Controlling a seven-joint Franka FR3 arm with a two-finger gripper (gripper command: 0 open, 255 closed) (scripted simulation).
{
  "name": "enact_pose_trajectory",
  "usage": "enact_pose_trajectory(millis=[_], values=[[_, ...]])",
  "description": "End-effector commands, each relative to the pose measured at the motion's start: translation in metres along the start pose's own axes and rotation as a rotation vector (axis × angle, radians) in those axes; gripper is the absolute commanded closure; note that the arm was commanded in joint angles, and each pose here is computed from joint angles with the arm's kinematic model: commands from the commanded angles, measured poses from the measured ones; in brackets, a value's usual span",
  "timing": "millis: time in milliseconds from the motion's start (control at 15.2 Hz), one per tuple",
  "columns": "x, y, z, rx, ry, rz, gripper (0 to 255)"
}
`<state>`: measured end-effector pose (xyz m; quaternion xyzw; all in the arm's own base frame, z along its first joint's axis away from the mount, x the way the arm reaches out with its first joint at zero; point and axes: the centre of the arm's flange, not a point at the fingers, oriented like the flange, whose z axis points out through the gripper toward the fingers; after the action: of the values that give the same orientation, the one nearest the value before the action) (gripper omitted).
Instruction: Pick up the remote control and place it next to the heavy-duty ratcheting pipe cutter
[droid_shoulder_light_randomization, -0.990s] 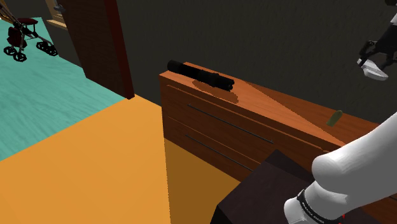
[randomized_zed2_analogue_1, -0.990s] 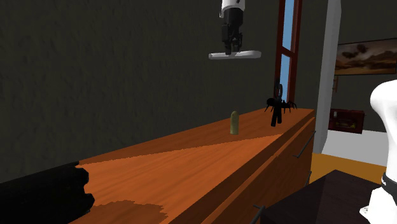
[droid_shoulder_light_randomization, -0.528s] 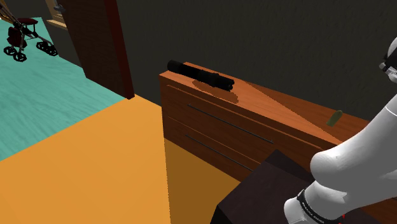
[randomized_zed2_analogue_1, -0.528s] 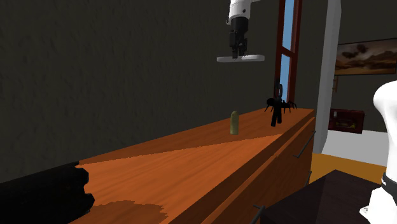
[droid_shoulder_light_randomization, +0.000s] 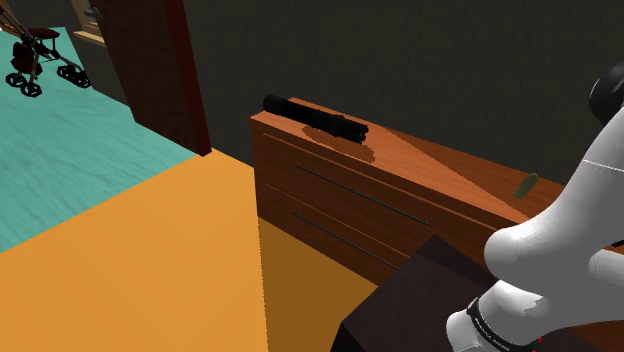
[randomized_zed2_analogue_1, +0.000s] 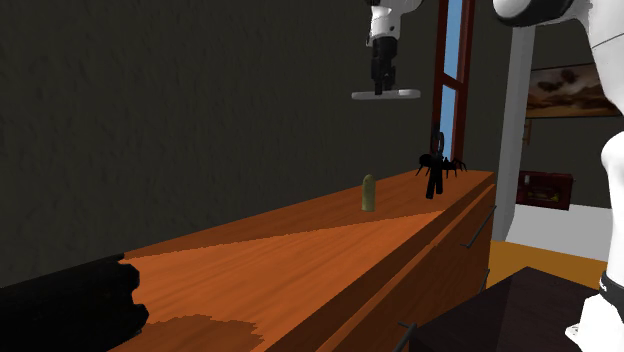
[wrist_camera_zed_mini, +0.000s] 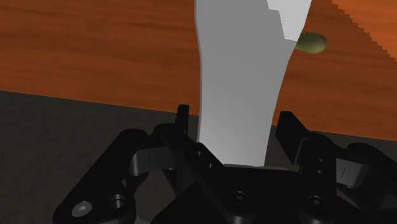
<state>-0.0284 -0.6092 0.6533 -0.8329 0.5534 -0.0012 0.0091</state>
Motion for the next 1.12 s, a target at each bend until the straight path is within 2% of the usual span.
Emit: enact_pose_trajectory(millis=[0,1056], values=[[0.005,0.037,-0.001,0.001,0.0,-0.004,255],[0.006,0.039,0.083,0.001,0.0,-0.004,255]])
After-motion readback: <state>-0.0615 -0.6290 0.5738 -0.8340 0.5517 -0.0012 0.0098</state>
